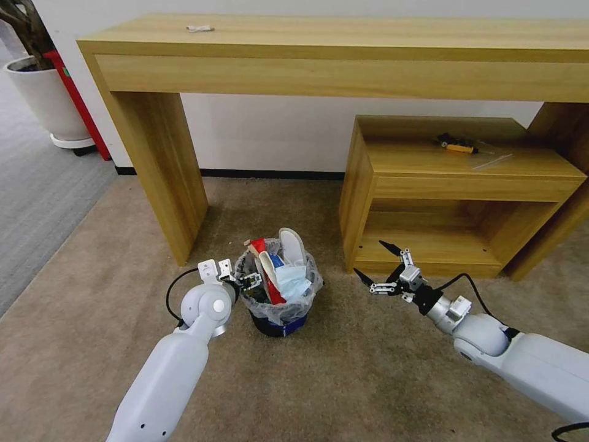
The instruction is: Pick up the trash bin and place the garbage on the floor into it.
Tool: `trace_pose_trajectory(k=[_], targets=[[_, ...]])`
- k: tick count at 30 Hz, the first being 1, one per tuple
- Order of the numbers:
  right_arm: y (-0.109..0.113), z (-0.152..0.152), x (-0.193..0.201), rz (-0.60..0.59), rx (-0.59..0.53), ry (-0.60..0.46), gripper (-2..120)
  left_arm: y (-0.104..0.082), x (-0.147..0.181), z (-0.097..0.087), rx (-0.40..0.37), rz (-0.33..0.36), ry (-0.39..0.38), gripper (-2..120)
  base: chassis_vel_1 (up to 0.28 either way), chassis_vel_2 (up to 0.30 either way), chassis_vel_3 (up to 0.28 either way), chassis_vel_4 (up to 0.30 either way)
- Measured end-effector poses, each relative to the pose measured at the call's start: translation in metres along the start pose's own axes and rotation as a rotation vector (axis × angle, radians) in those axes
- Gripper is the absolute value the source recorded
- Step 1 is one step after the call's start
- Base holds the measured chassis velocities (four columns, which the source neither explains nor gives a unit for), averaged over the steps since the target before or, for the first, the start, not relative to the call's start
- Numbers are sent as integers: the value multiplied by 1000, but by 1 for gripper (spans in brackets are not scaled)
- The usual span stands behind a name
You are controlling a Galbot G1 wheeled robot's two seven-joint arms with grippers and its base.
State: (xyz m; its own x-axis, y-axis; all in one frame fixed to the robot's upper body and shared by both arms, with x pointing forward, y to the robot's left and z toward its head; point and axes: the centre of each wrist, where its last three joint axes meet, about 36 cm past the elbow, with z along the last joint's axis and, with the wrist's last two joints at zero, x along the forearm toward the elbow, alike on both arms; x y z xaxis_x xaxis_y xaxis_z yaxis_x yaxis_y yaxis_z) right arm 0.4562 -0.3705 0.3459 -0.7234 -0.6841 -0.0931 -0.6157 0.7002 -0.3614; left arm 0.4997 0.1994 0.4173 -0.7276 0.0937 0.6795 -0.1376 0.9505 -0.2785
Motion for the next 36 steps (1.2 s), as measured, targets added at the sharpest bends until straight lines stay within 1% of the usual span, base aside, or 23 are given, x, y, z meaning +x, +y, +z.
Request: trace_pose_trajectory(k=[15, 18, 22, 24, 30, 32, 35, 36], targets=[[2, 4, -3, 4, 1, 1, 100, 7, 1, -15, 22, -11, -44, 100, 0, 0, 0, 0], [2, 4, -5, 8, 2, -1, 100, 9, 2, -20, 27, -14, -56, 100, 0, 0, 0, 0], [3, 3, -13, 24, 0, -13, 100, 8, 8, -32, 40, -2, -87, 100, 0, 0, 0, 0], [3, 2, -16, 28, 2, -18, 100, 8, 9, -35, 41, -1, -93, 100, 0, 0, 0, 0], [-1, -6, -36, 86, -8, -63, 100, 11, 18, -46, 54, 3, -127, 100, 0, 0, 0, 0], [-2, -7, -38, 101, -10, -70, 100, 12, 19, -47, 57, 4, -130, 99, 0, 0, 0, 0], [4, -9, -47, 174, -41, -99, 100, 12, 23, -50, 71, 9, -143, 99, 0, 0, 0, 0], [4, -9, -47, 174, -41, -99, 100, 12, 23, -50, 71, 9, -143, 99, 0, 0, 0, 0]])
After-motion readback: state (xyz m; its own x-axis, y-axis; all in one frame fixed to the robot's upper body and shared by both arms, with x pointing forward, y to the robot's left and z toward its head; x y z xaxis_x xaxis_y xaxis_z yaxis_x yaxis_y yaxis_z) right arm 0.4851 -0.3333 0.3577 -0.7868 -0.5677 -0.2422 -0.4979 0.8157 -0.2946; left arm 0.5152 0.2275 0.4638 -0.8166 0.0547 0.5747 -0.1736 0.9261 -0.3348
